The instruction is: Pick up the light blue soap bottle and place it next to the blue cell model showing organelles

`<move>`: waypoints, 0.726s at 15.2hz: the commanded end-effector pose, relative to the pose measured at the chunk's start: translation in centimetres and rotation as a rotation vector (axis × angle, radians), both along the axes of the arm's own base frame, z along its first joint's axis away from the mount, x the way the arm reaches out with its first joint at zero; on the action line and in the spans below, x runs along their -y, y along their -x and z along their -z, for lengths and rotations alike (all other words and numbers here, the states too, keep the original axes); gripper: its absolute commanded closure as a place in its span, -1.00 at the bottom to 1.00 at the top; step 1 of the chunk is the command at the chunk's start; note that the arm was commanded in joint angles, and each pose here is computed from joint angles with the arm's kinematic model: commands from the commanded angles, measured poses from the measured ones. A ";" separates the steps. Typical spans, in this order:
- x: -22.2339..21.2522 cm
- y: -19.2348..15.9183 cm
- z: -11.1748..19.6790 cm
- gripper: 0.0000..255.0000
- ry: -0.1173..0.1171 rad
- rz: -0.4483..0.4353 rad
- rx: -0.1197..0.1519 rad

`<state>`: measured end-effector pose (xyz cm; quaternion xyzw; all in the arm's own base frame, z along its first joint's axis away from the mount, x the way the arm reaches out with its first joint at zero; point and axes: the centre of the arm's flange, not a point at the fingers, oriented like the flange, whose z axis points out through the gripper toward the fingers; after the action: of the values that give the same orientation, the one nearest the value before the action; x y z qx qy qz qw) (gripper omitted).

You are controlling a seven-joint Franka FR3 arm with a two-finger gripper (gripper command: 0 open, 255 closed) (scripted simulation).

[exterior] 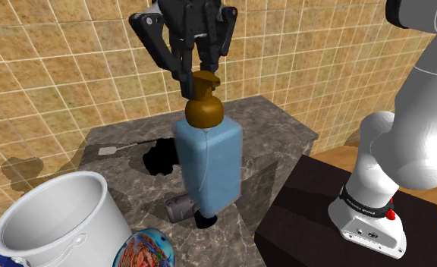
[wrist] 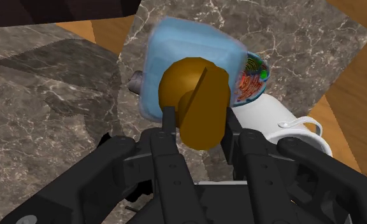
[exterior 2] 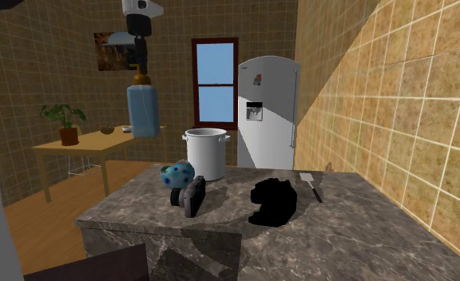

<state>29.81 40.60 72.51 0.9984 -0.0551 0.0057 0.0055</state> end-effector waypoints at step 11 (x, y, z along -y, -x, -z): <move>-12.0 10.3 -3.4 1.00 -0.001 0.002 0.000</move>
<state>20.65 51.54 75.89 0.9986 -0.0532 0.0050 0.0039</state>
